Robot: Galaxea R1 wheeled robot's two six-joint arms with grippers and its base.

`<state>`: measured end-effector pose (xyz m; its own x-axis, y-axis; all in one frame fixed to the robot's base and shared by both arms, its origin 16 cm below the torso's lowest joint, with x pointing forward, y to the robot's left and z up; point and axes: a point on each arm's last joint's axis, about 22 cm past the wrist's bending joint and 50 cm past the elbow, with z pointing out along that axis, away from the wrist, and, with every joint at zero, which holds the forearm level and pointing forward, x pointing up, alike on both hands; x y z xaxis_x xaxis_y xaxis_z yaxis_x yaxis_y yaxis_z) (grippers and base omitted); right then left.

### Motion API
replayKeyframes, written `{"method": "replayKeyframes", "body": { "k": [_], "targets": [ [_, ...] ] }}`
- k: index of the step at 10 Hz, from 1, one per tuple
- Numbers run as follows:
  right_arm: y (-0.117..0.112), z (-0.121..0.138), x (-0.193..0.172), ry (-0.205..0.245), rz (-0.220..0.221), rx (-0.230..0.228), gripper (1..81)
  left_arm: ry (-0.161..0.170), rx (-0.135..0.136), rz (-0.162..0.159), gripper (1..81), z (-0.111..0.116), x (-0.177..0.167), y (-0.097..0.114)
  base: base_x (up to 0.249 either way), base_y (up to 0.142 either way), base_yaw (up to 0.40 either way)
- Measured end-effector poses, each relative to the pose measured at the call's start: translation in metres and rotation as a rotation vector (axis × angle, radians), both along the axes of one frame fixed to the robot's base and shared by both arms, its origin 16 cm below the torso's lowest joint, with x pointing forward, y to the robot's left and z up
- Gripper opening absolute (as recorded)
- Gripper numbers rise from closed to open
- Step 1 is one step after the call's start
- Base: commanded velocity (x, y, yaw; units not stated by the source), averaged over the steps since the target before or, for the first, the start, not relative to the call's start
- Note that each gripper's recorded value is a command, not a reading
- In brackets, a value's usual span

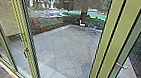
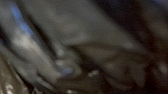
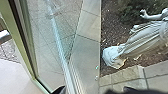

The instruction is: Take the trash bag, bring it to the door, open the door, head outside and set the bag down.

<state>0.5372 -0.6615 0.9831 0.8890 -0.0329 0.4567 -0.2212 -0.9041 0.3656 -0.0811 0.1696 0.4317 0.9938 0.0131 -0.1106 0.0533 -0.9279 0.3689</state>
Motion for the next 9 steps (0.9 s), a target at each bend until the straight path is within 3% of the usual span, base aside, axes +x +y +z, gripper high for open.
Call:
{"method": "replayKeyframes", "body": {
  "k": [2, 4, 6, 9],
  "targets": [
    [-0.029, 0.054, -0.011, -0.084, -0.006, -0.065, 81.1, -0.033, -0.004, -0.002, 1.0, -0.001, 0.009, -0.001, 0.0, 0.0, 0.0],
    [-0.05, 0.065, -0.019, -0.077, 0.002, -0.129, 81.1, -0.039, -0.004, -0.002, 1.0, -0.002, 0.009, -0.001, 0.0, 0.0, 0.0],
    [-0.068, 0.067, -0.017, -0.052, 0.041, -0.192, 81.1, -0.037, -0.003, -0.001, 1.0, -0.001, 0.008, -0.001, 0.0, 0.0, 0.0],
    [-0.099, 0.072, -0.018, -0.025, 0.086, -0.25, 81.1, -0.033, -0.005, 0.001, 1.0, -0.001, 0.005, -0.003, 0.0, 0.0, 0.0]
  ]
}}
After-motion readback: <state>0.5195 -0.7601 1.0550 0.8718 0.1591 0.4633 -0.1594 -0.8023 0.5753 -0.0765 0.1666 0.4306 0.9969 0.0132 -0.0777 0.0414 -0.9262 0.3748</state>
